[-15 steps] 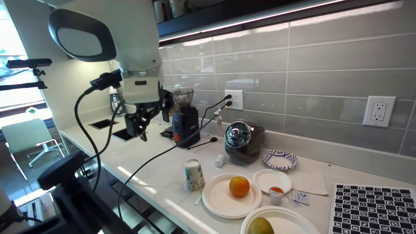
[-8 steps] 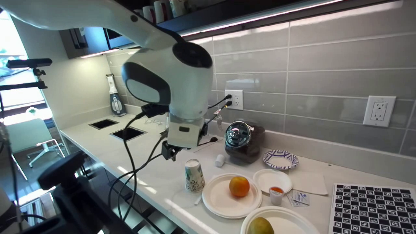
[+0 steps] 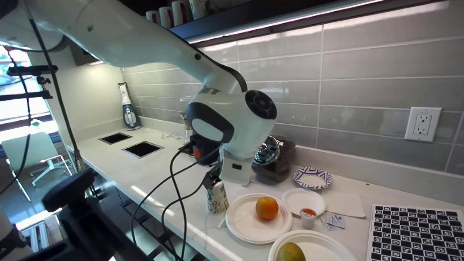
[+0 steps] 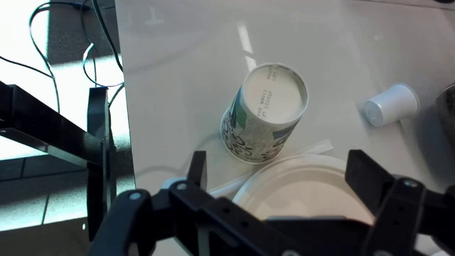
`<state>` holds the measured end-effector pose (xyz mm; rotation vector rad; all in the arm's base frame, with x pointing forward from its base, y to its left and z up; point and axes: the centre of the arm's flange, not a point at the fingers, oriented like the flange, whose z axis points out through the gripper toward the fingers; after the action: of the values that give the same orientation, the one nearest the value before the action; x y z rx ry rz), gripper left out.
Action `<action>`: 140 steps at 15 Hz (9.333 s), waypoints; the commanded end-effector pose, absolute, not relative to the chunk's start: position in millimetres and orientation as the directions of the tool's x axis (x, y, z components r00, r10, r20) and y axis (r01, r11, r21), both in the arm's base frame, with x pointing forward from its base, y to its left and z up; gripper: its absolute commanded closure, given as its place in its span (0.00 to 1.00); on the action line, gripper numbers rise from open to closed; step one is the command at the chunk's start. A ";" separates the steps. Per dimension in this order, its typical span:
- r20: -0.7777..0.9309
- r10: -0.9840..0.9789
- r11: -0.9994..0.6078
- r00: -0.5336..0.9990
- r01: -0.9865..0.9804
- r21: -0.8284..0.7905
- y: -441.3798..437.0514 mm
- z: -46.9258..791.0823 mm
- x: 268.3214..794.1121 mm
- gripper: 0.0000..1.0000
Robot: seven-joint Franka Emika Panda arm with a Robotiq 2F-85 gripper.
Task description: Pick up the two cups from the counter and put them on the shelf
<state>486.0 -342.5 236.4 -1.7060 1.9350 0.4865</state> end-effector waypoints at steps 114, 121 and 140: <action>0.881 -0.382 -0.773 -0.280 -0.425 -0.471 -130.0 621.4 451.8 0.63; 0.922 -0.119 -0.896 -0.369 -0.360 -0.259 -130.9 622.2 454.7 0.63; 0.935 0.052 -0.946 -0.351 -0.317 -0.066 -127.3 608.5 509.8 0.63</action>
<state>486.9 -117.9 612.5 -1.9275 0.4474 -2.7300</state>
